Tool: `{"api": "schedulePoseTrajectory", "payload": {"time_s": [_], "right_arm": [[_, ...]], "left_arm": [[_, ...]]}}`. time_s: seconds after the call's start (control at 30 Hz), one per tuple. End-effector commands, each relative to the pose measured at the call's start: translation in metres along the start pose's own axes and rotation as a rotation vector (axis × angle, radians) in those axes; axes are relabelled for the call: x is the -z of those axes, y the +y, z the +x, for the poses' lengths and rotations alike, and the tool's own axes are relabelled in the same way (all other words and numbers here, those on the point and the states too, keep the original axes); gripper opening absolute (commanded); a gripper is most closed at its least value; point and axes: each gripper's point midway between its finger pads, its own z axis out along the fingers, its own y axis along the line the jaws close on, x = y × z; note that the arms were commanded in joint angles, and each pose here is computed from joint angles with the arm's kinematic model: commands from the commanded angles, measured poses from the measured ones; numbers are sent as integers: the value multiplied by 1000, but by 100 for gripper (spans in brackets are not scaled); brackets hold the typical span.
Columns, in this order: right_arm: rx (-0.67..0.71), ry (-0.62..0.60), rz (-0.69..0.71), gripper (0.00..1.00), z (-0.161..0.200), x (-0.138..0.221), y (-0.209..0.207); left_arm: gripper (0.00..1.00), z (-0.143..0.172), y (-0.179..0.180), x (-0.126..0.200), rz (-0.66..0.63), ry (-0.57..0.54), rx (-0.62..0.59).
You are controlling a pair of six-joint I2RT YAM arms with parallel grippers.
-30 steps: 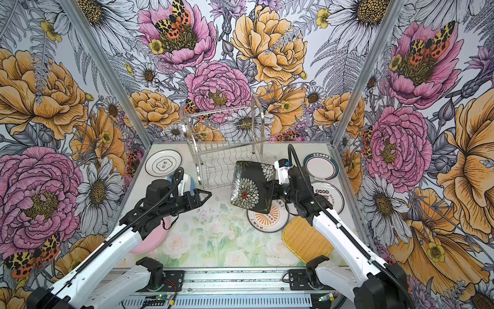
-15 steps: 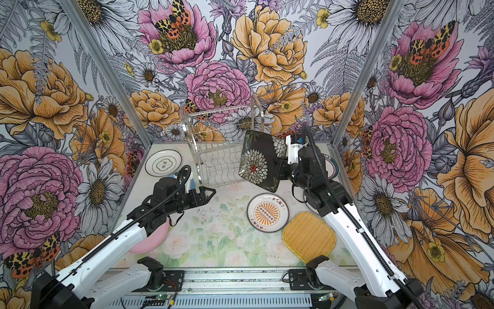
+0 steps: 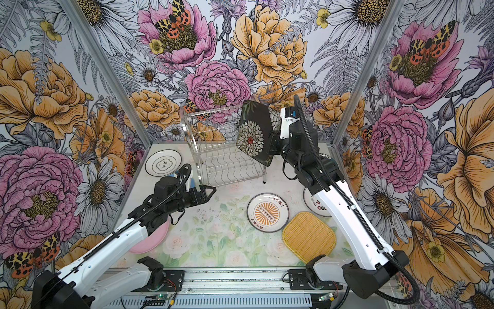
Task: Load plates into a dish rack
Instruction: Place the plate on the dish rack.
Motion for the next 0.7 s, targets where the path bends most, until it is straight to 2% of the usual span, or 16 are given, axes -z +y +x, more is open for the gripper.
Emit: {"api": "schedulePoseTrajectory", "payload": {"time_s": [0.0,0.3,0.67], "right_arm": [[-13,-344,6,0,-92,18,12],[51,-483,98,0,-117,-16,26],[118,-628,221,0,-122,-49,26]], "left_arm": [[99,-3,2,-3,-8,-25,-20],[99,-1,3,-3,-6,-32,-11],[99,4,11,-4,-29,-28,0]]}}
